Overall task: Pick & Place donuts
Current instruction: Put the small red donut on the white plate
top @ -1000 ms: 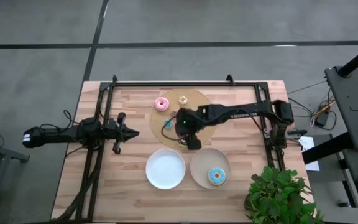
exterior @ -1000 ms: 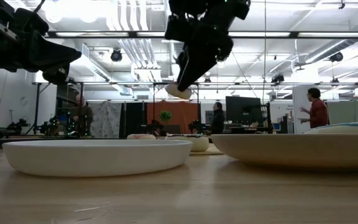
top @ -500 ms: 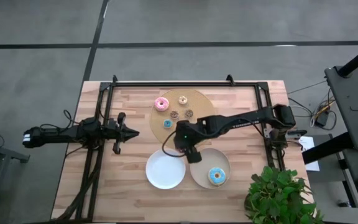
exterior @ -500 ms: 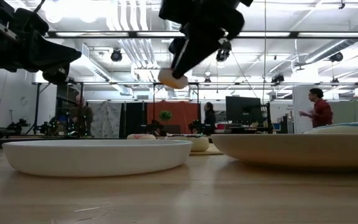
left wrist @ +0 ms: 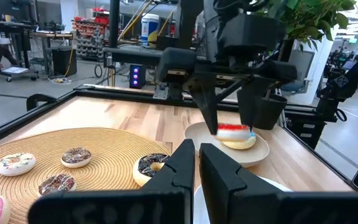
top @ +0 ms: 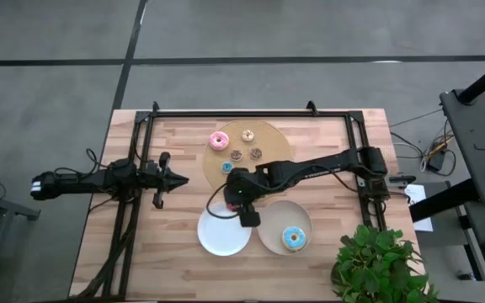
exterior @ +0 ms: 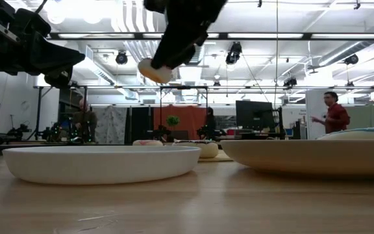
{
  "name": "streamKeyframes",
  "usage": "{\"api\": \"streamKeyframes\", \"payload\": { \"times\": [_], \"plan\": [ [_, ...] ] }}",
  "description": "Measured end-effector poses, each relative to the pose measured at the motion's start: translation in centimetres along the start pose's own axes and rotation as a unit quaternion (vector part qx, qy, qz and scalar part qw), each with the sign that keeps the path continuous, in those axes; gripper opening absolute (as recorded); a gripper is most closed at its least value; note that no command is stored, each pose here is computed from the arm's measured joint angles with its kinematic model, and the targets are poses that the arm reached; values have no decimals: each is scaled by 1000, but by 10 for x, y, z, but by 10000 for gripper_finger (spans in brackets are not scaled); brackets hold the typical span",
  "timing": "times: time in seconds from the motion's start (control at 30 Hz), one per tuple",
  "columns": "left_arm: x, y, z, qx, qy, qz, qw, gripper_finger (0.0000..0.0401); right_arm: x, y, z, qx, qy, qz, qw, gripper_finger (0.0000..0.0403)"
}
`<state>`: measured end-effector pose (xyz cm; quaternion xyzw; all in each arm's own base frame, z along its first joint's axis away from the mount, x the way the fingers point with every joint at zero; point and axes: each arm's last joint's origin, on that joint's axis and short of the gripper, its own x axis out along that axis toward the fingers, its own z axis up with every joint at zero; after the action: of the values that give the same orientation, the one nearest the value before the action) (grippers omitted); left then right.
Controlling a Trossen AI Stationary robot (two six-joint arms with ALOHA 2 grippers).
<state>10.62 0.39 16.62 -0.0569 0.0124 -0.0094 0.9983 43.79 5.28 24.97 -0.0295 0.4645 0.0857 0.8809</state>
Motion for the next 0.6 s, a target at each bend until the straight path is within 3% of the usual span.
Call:
{"api": "streamKeyframes", "payload": {
  "times": [0.3,0.6],
  "plan": [
    [0,0,0,0,0,0,1000,0,31,6,21,-34,27,8,999,215],
    [0,0,0,0,0,0,1000,0,64,6,23,-47,59,11,997,215]
  ]
}}
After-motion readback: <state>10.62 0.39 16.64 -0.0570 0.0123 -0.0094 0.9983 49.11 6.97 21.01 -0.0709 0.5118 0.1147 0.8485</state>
